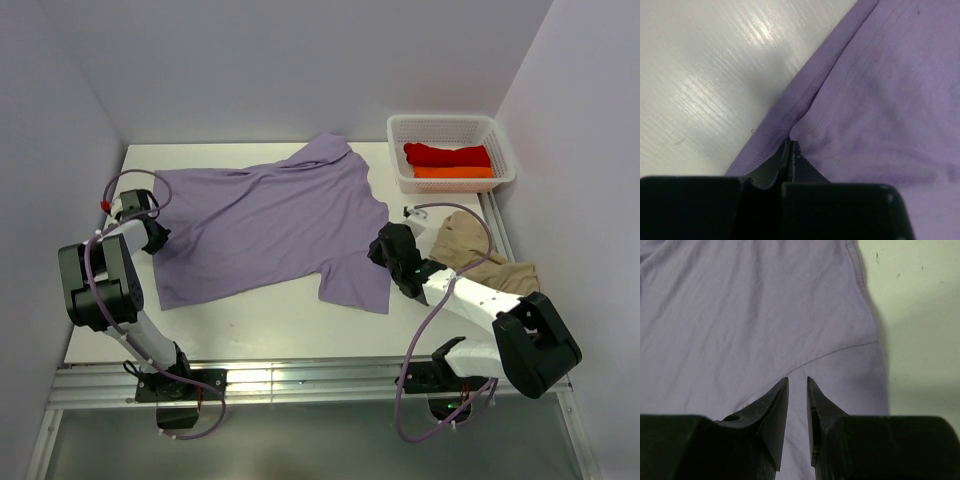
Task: Roll the t-shirts
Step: Flatten the tshirt, then fold the tshirt
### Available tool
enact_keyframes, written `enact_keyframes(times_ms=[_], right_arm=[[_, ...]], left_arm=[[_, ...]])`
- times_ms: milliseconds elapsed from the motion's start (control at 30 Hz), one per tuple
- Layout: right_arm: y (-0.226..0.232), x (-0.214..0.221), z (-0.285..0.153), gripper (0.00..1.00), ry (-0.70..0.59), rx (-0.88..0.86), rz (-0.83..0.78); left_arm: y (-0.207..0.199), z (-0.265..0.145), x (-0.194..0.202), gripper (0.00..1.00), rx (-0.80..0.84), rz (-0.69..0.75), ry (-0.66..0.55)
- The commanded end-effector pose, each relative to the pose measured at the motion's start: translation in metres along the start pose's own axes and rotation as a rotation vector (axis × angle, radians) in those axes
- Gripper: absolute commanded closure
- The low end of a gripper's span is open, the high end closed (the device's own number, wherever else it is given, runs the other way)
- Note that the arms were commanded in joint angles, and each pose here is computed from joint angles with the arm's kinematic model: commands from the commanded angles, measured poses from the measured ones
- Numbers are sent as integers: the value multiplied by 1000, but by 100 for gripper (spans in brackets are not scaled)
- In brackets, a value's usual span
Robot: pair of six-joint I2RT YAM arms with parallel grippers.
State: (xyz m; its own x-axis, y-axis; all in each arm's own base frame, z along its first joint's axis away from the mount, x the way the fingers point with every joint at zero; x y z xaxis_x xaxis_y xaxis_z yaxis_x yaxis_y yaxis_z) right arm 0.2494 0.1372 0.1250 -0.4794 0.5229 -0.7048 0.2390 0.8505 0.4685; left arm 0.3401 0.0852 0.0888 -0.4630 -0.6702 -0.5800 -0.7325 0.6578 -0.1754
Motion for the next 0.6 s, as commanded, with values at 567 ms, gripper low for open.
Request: enact_keyframes(times_ms=[567], right_arm=[[9,-9,-2,71,-32,-21,5]], left_arm=[[-13,-18,-50,100,-74,17,-134]])
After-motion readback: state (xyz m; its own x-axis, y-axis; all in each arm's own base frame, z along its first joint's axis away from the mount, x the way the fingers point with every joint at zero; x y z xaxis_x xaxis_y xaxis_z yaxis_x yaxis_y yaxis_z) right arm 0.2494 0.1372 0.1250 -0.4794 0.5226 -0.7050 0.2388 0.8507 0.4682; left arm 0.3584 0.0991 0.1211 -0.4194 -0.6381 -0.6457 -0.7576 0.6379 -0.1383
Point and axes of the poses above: each gripper's point midway between its finger pads, its own z axis out along the fingers, its own y axis along the line the jaws close on, x = y × z, the point moved 8 cm from there along -z, back along the fingers, and after that the axes turned 3 degrees about z, right-handed, at the moved point
